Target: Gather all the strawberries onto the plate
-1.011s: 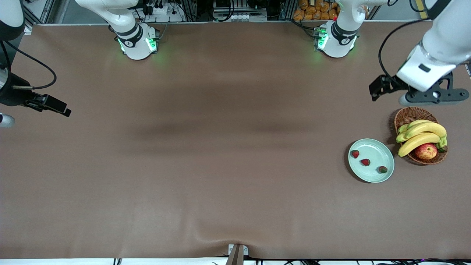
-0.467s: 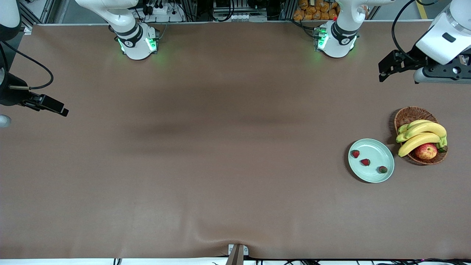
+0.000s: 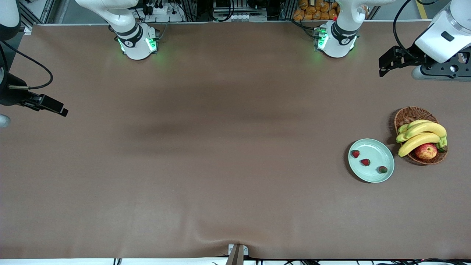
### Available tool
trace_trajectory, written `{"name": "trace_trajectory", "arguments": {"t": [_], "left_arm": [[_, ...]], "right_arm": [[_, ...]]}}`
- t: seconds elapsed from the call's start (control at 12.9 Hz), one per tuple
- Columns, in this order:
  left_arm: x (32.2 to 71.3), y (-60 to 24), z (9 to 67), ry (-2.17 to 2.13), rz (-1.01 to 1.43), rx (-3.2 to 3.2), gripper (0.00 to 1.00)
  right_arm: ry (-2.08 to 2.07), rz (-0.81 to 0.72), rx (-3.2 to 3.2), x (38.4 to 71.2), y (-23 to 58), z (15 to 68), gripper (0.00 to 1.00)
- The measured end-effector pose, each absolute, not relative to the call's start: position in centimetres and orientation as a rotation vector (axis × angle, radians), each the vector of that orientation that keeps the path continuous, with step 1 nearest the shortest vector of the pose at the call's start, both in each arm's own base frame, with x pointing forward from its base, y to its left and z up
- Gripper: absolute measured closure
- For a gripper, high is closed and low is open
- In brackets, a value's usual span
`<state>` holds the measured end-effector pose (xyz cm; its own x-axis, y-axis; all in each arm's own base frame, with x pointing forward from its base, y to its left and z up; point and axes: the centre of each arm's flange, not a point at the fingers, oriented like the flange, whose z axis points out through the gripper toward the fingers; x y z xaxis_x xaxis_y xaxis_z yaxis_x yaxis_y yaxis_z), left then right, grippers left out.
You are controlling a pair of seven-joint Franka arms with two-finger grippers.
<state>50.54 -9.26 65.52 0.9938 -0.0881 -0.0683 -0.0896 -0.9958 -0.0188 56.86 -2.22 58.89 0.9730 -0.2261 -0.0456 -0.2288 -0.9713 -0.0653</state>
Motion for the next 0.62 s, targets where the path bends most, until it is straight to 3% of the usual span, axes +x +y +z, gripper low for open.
{"name": "trace_trajectory", "arguments": {"t": [0.62], "left_arm": [[50.5,-9.33,65.5,0.146,0.109,-3.114,0.0]], "right_arm": [[0.32,0.048,-3.054,56.96,-1.27,59.0,0.0]]}}
